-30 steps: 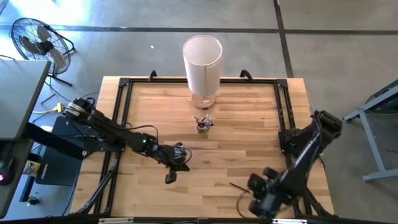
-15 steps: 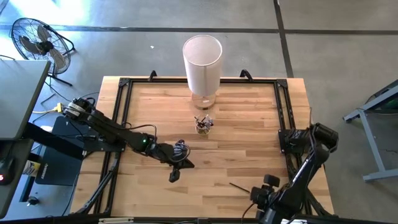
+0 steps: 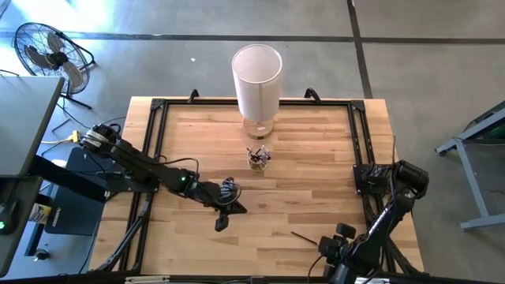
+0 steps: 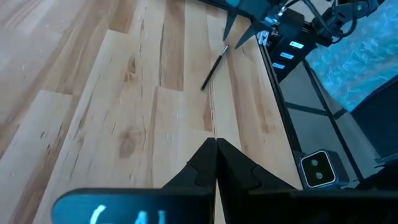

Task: Put items in baskets/containers
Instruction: Put the black eyeshadow brush into the gold pen organizer

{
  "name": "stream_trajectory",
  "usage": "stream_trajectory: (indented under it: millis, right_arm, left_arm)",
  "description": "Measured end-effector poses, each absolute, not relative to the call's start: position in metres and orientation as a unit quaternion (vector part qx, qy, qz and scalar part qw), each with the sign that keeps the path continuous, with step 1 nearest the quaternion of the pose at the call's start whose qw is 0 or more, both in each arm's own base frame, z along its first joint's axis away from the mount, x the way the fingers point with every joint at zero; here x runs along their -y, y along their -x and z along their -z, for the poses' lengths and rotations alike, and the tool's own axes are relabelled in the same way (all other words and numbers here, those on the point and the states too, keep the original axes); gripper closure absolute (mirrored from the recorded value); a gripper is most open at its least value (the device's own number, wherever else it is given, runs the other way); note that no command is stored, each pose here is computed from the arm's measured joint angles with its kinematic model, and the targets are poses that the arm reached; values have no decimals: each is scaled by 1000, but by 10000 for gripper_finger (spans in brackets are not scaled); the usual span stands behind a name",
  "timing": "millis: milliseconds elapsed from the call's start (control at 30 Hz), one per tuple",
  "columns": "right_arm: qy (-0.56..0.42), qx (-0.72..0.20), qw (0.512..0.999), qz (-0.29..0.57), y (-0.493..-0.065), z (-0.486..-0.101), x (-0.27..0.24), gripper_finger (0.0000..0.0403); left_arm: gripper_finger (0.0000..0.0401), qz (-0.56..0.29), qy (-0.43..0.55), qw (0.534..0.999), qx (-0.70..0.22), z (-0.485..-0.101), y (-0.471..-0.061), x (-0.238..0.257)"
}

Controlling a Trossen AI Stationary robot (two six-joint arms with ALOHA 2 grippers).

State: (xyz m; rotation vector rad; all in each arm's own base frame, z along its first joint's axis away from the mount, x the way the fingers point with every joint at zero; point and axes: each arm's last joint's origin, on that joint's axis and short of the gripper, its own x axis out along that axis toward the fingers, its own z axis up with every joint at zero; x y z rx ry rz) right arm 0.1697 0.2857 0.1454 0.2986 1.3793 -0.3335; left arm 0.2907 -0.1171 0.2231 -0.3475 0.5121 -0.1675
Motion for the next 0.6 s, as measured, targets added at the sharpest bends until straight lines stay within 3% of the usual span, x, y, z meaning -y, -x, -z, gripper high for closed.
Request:
stream_trajectory:
  millis: [233,433,600]
  right_arm:
    - [-157,-642,736,145,-169,-132,-277,285]
    - [-172,-655,723,133,-170,-125,-275,382]
    - [-180,-654,726,115,-176,-138,-273,397]
  left_arm:
    - [401,87,172,948,-253,-223,-291,117]
    - [401,89,175,950,-244,-225,-291,118]
    - [395,66,176,960,-207,-227,-297,116]
